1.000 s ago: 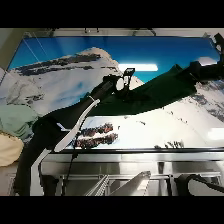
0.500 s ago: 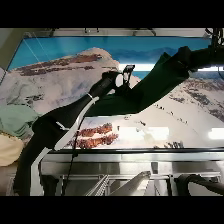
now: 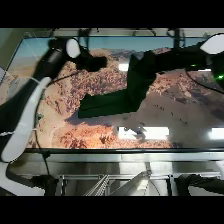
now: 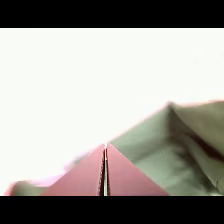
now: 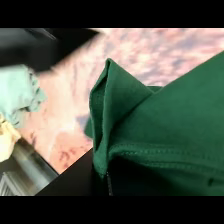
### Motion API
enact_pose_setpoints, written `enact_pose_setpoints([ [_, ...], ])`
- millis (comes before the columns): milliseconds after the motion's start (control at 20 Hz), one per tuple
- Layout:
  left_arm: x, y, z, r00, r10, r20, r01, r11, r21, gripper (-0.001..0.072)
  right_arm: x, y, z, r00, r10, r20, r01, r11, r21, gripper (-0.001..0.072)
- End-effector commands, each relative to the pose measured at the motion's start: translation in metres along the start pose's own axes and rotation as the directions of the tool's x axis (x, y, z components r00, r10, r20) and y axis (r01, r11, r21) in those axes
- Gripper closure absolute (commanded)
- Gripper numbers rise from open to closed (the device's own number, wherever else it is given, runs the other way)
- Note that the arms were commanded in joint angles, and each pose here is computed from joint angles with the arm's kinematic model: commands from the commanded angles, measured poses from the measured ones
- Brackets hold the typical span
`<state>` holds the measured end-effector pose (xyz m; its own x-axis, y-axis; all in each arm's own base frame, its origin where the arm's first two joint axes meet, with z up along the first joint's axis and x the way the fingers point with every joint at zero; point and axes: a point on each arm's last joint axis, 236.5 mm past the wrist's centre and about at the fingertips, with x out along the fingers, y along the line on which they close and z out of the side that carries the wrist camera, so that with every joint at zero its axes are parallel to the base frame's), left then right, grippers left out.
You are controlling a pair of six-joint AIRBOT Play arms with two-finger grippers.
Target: Fold the shirts.
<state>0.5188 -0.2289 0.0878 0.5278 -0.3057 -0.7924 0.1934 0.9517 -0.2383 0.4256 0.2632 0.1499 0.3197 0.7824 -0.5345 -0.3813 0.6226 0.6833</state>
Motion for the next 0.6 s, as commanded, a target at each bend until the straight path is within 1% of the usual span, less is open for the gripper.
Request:
enact_pose_setpoints([
  [0,-0.075,0.069,0.029,0.988,0.108,0.108,-0.102,0.993,-0.064,0.0692,0.073,0.018,-0.018,0.999,0.024,-0.021,-0.025,1.0,-0.009,0.0689],
  [150,-0.127,0.103,0.04,0.97,0.153,0.188,-0.131,0.984,-0.124,0.0692,0.134,0.02,-0.039,0.999,0.021,-0.044,-0.022,0.999,-0.033,0.0686],
  [200,-0.139,0.111,0.041,0.965,0.166,0.204,-0.139,0.98,-0.14,0.0691,0.154,0.024,-0.049,0.997,0.027,-0.068,-0.032,0.997,-0.072,0.0567],
  [250,-0.149,0.118,0.04,0.96,0.178,0.215,-0.147,0.977,-0.155,0.0691,0.173,0.029,-0.06,0.994,0.037,-0.099,-0.046,0.995,-0.093,0.0262],
  [300,-0.156,0.125,0.038,0.956,0.189,0.222,-0.154,0.974,-0.168,0.0692,0.185,0.034,-0.068,0.99,0.047,-0.13,-0.06,0.993,-0.102,0.0035],
  [350,-0.163,0.132,0.035,0.954,0.201,0.224,-0.162,0.97,-0.181,0.0691,0.188,0.037,-0.07,0.988,0.054,-0.145,-0.07,0.992,-0.107,0.0083],
  [400,-0.167,0.137,0.031,0.952,0.208,0.224,-0.167,0.968,-0.19,0.0692,0.183,0.036,-0.066,0.989,0.052,-0.14,-0.068,0.991,-0.115,0.0147],
  [450,-0.169,0.141,0.027,0.951,0.216,0.223,-0.173,0.965,-0.198,0.0691,0.174,0.034,-0.058,0.991,0.045,-0.125,-0.061,0.99,-0.124,0.0236],
  [500,-0.17,0.143,0.024,0.95,0.218,0.225,-0.174,0.964,-0.2,0.0692,0.162,0.028,-0.048,0.994,0.028,-0.106,-0.042,0.99,-0.135,0.028],
  [550,-0.17,0.143,0.02,0.948,0.218,0.23,-0.173,0.964,-0.201,0.0692,0.146,0.019,-0.039,0.996,0.002,-0.084,-0.014,0.989,-0.145,0.028],
])
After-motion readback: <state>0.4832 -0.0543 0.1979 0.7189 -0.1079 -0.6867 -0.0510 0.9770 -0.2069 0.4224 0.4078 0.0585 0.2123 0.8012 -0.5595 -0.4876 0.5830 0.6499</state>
